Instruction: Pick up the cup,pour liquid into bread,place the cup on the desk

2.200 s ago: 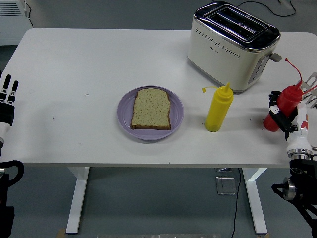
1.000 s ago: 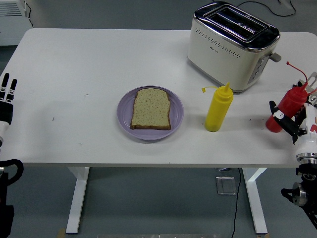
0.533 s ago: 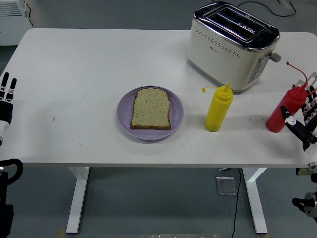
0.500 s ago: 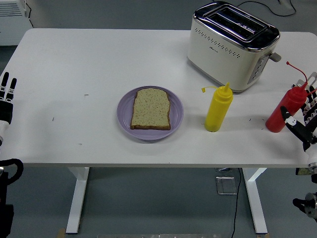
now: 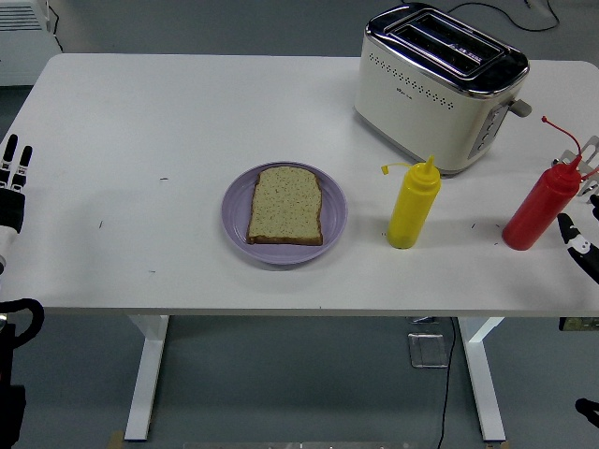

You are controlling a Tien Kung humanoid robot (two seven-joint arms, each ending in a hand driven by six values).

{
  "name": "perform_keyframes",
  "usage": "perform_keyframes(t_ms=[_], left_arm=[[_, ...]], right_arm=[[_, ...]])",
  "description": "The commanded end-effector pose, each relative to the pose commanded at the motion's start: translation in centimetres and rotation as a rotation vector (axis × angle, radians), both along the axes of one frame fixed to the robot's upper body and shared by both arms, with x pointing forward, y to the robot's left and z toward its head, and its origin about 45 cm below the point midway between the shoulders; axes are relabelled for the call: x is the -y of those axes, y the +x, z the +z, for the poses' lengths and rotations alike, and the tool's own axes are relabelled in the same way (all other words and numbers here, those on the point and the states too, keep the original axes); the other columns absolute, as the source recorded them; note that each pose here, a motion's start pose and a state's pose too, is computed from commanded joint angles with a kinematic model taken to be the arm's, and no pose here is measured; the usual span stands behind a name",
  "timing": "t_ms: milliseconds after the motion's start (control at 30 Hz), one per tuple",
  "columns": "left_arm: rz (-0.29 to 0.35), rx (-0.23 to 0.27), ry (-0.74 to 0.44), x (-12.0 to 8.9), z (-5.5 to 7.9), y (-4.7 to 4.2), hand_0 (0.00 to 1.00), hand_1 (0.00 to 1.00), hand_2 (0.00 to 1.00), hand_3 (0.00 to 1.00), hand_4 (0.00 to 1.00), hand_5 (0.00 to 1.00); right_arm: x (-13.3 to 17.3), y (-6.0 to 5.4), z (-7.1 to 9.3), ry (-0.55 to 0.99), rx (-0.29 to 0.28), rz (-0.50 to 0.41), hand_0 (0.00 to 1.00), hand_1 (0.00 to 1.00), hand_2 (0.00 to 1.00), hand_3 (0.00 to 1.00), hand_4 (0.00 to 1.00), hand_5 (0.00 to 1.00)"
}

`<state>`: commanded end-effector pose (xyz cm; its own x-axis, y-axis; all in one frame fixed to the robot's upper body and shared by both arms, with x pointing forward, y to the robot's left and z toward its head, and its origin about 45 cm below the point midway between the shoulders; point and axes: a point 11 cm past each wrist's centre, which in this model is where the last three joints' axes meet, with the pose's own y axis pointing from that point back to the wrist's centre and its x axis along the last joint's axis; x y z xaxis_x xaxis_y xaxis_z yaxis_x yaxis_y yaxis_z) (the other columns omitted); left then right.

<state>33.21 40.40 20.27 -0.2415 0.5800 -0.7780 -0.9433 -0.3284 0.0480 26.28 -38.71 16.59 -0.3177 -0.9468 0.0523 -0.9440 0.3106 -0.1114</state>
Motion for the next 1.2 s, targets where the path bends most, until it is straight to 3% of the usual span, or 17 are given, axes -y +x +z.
perform_keyframes(t_ms=[133,167,333,367,400,533,567,600,733,767,800,933,1000,1200], left_arm=[[-0.001,-0.001,0.001,0.0,0.0,0.01,0.785,0.736,0.737,0.694,0.509,0.998],[-0.001,-0.002,0.002,0.0,-0.1,-0.01,0.785,0.736,0.737,0.694,0.51,0.998],[-0.004,-0.005,0.002,0.1,-0.1,-0.02,0.785,0.736,0.737,0.694,0.51,0.998],[-0.004,-0.005,0.002,0.1,-0.1,-0.02,0.785,0.736,0.737,0.694,0.51,0.998],[-0.005,-0.006,0.002,0.1,-0.2,-0.02,0.785,0.736,0.737,0.694,0.51,0.998],[-0.008,-0.012,0.001,0.2,-0.4,-0.09,0.785,0.736,0.737,0.694,0.51,0.998],[-0.008,-0.013,0.001,0.3,-0.4,-0.09,0.786,0.737,0.737,0.694,0.509,0.998],[-0.01,-0.013,0.001,0.3,-0.4,-0.07,0.786,0.737,0.737,0.694,0.509,0.998],[-0.012,-0.015,0.0,0.4,-0.5,-0.09,0.786,0.737,0.737,0.694,0.509,0.998],[-0.012,-0.016,0.001,0.4,-0.5,-0.12,0.785,0.736,0.736,0.694,0.51,0.998],[-0.012,-0.016,0.001,0.4,-0.6,-0.13,0.785,0.736,0.736,0.694,0.51,0.998],[-0.009,-0.017,0.001,0.3,-0.6,-0.22,0.785,0.736,0.736,0.694,0.51,0.998],[-0.007,-0.017,0.001,0.2,-0.6,-0.23,0.785,0.736,0.737,0.694,0.51,0.998],[-0.008,-0.012,0.0,0.3,-0.4,-0.14,0.785,0.736,0.737,0.694,0.51,0.998]], right_arm=[[1.6,-1.5,0.4,0.047,0.053,-0.129,0.986,0.916,0.998,0.998,0.852,0.193],[2.3,-2.0,0.8,0.057,0.08,-0.186,0.889,0.78,0.855,0.916,0.83,0.188],[4.2,-3.0,0.9,0.167,0.075,-0.341,0.889,0.78,0.855,0.916,0.83,0.188],[4.3,-3.0,1.1,0.173,0.081,-0.345,0.785,0.719,0.716,0.794,0.722,0.202],[4.6,-2.9,1.6,0.185,0.101,-0.353,0.785,0.719,0.716,0.794,0.722,0.202],[4.8,-1.7,4.6,0.223,0.222,-0.307,0.785,0.719,0.716,0.794,0.722,0.202],[4.9,-1.4,5.3,0.246,0.253,-0.289,0.778,0.729,0.716,0.742,0.653,0.22],[5.1,-1.0,6.0,0.292,0.292,-0.274,0.778,0.729,0.716,0.742,0.653,0.22],[5.8,-0.3,7.4,0.456,0.371,-0.241,0.778,0.729,0.716,0.742,0.653,0.22],[6.3,0.0,7.8,0.515,0.395,-0.225,0.793,0.742,0.732,0.742,0.598,0.301],[6.5,0.2,8.0,0.565,0.412,-0.21,0.793,0.742,0.732,0.742,0.598,0.301],[7.6,1.3,8.3,0.788,0.459,-0.146,0.793,0.742,0.732,0.742,0.598,0.301],[7.8,1.8,8.4,0.888,0.485,-0.122,0.801,0.745,0.739,0.747,0.58,0.351],[7.6,2.9,8.7,0.975,0.502,-0.104,0.799,0.742,0.739,0.745,0.57,0.364]])
